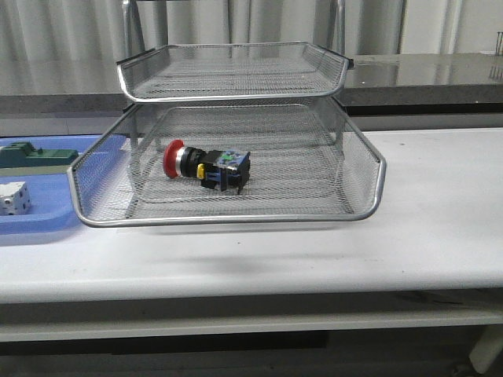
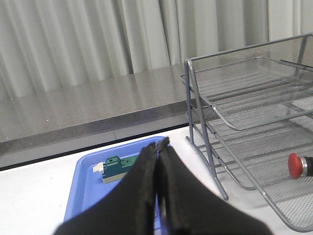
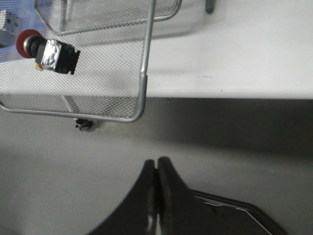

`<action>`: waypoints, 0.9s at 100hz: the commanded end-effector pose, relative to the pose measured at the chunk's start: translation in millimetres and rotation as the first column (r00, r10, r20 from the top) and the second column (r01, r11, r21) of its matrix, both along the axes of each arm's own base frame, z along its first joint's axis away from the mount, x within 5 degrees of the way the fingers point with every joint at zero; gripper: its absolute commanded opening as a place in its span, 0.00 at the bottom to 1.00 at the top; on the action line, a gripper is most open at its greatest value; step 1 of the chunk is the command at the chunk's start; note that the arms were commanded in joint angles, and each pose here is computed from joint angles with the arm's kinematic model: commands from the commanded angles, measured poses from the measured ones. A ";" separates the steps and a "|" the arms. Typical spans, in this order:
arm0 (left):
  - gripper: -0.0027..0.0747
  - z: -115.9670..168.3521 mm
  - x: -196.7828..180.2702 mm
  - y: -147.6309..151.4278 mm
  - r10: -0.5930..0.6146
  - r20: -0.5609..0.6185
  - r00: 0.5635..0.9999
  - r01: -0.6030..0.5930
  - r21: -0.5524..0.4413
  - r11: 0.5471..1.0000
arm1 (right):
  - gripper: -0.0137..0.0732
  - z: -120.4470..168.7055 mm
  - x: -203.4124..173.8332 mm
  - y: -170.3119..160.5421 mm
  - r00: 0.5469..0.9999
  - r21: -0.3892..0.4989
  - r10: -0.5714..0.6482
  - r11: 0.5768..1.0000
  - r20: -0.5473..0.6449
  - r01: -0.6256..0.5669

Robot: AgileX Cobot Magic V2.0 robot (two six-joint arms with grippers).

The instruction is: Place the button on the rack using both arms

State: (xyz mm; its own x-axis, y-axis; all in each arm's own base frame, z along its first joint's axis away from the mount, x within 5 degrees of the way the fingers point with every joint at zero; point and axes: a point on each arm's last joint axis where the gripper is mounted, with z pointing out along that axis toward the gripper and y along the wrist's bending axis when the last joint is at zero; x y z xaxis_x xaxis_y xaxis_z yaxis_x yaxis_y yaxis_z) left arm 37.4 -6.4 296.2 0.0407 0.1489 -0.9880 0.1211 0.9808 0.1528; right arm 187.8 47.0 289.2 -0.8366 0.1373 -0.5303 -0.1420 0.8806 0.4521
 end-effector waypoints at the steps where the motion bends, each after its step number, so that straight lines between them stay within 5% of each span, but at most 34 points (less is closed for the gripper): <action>1: 0.01 15.9 -1.7 0.6 0.006 0.095 0.995 -0.003 -0.037 0.999 | 0.09 6.9 12.1 11.4 0.998 0.040 0.012 0.999 0.055 -0.014; 35: 0.01 15.9 -1.7 0.6 0.006 0.095 0.995 -0.003 -0.037 0.999 | 0.09 -27.1 25.8 73.6 0.983 0.087 0.174 0.982 -0.050 -0.170; 90: 0.01 15.9 -1.7 0.6 0.006 0.095 0.995 -0.003 -0.037 0.999 | 0.09 -80.8 30.7 146.5 0.977 0.087 0.189 0.980 -0.100 -0.181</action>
